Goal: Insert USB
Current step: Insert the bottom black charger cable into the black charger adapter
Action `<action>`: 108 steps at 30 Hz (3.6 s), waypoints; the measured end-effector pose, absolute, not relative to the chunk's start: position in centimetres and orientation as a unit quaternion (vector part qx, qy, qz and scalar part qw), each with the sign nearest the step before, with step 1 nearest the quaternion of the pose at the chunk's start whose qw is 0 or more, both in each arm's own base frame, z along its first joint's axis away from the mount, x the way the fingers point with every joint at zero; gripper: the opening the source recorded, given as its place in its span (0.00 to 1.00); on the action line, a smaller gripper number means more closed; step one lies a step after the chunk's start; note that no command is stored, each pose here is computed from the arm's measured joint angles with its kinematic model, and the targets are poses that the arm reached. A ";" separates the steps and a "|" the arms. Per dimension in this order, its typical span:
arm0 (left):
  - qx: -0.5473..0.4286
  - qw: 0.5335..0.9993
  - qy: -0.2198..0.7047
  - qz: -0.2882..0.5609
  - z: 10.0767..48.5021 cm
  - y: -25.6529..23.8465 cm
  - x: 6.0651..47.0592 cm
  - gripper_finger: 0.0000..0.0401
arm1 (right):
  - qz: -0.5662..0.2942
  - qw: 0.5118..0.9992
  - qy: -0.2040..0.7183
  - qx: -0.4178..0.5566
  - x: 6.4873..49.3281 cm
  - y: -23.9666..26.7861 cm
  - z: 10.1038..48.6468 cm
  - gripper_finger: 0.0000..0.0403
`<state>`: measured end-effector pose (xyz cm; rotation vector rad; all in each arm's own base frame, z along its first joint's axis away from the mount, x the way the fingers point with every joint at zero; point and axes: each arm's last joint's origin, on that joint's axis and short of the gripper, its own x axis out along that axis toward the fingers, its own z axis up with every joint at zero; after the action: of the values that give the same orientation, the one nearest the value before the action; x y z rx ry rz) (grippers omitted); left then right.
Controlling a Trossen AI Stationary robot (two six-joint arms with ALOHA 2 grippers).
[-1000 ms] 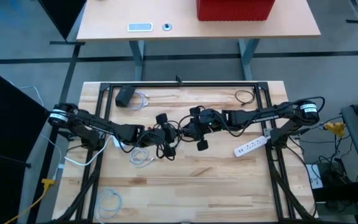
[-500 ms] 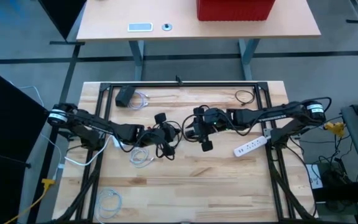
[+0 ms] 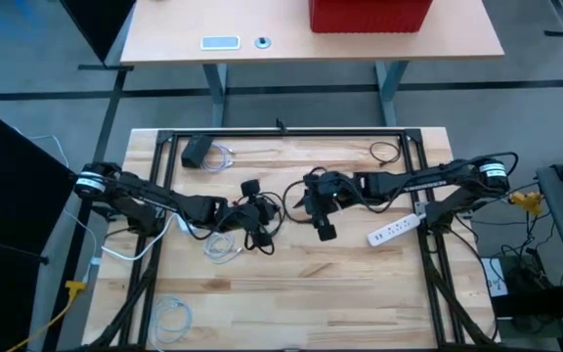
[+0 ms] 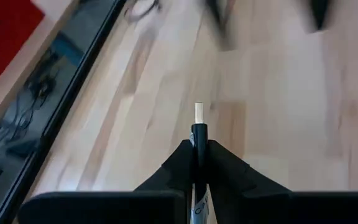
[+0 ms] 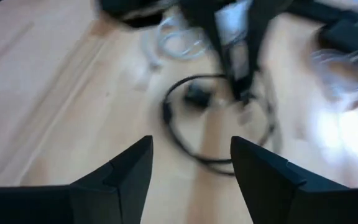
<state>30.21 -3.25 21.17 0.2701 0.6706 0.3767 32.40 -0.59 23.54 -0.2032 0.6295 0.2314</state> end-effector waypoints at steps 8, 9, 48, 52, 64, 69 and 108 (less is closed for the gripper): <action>0.108 0.894 0.335 0.277 24.2 -4.0 25.4 0.06 | 0.127 0.937 0.313 -0.095 34.6 0.3 20.3 0.49; 0.098 0.896 0.331 0.280 24.4 -4.1 24.8 0.06 | 0.127 0.940 0.302 -0.100 35.0 0.3 20.0 0.49; 0.074 0.916 0.381 0.103 17.8 -7.0 29.2 0.06 | 0.121 0.922 0.358 -0.083 33.1 1.2 24.2 0.48; 0.097 0.899 0.398 0.156 21.4 -6.6 28.2 0.06 | 0.113 0.910 0.396 -0.056 32.1 1.1 24.0 0.48; 0.025 0.838 0.498 0.224 16.6 -3.3 25.9 0.06 | 0.116 0.899 0.420 -0.053 31.5 1.3 21.3 0.48; 0.009 0.830 0.519 0.202 13.6 -3.5 26.5 0.06 | 0.120 0.894 0.428 -0.054 31.5 1.5 20.8 0.48; 0.018 0.923 0.364 0.121 15.2 -1.6 31.8 0.06 | 0.143 0.884 0.429 -0.118 31.2 1.5 20.0 0.38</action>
<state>31.84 -1.61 15.21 0.0359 0.7477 0.2477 31.18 1.52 19.96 -0.2457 0.8918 0.2977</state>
